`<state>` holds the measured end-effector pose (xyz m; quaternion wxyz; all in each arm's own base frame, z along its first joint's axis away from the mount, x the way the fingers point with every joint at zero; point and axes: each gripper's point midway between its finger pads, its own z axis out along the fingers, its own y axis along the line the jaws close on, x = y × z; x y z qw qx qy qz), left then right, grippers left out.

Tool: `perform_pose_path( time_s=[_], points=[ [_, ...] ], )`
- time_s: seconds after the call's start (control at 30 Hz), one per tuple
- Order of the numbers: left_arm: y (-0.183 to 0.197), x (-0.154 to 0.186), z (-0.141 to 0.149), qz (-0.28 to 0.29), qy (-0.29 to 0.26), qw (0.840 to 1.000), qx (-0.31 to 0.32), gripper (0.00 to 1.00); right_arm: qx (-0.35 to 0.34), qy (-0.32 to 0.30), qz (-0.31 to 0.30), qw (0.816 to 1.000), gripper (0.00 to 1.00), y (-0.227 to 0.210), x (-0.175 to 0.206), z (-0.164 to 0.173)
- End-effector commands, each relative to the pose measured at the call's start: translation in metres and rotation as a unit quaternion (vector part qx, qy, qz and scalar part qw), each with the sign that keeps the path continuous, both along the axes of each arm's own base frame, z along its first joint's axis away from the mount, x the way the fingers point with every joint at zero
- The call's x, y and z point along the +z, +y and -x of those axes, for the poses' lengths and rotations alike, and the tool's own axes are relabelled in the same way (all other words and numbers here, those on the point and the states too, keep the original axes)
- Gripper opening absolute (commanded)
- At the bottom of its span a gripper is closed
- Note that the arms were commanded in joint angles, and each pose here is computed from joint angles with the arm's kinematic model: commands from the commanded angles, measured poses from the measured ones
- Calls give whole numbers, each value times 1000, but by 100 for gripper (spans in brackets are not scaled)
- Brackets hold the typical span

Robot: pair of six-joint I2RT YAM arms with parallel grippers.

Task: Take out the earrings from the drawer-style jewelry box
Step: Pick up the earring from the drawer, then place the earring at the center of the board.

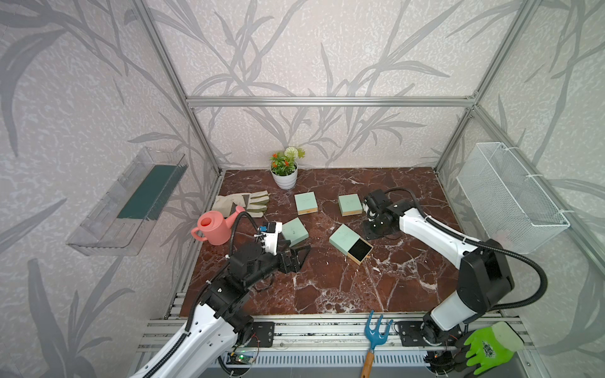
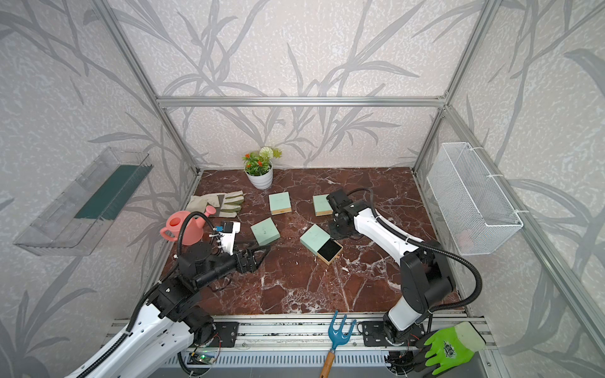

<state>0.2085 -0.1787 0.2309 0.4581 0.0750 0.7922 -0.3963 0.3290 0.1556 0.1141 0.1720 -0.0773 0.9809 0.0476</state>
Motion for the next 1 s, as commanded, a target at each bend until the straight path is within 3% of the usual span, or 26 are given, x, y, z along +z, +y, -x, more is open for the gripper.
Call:
perform_pose_path(
  time_s=[0.0, 0.27, 0.4, 0.7, 0.97],
  points=[
    [3, 28, 2, 35, -40, 999, 4, 99, -72, -32, -21, 997, 0, -30, 17, -22],
    [2, 41, 11, 50, -65, 997, -15, 99, -223, -81, 15, 971, 0, -120, 16, -58],
    [5, 49, 17, 60, -85, 994, -16, 99, -261, -81, 24, 962, 0, -146, 4, -69],
    [5, 49, 16, 57, -82, 995, -16, 99, -277, -10, 11, 961, 0, -160, -43, -89],
    [5, 46, 13, 53, -77, 996, -13, 99, -259, 32, -3, 965, 0, -145, -75, -83]
  ],
)
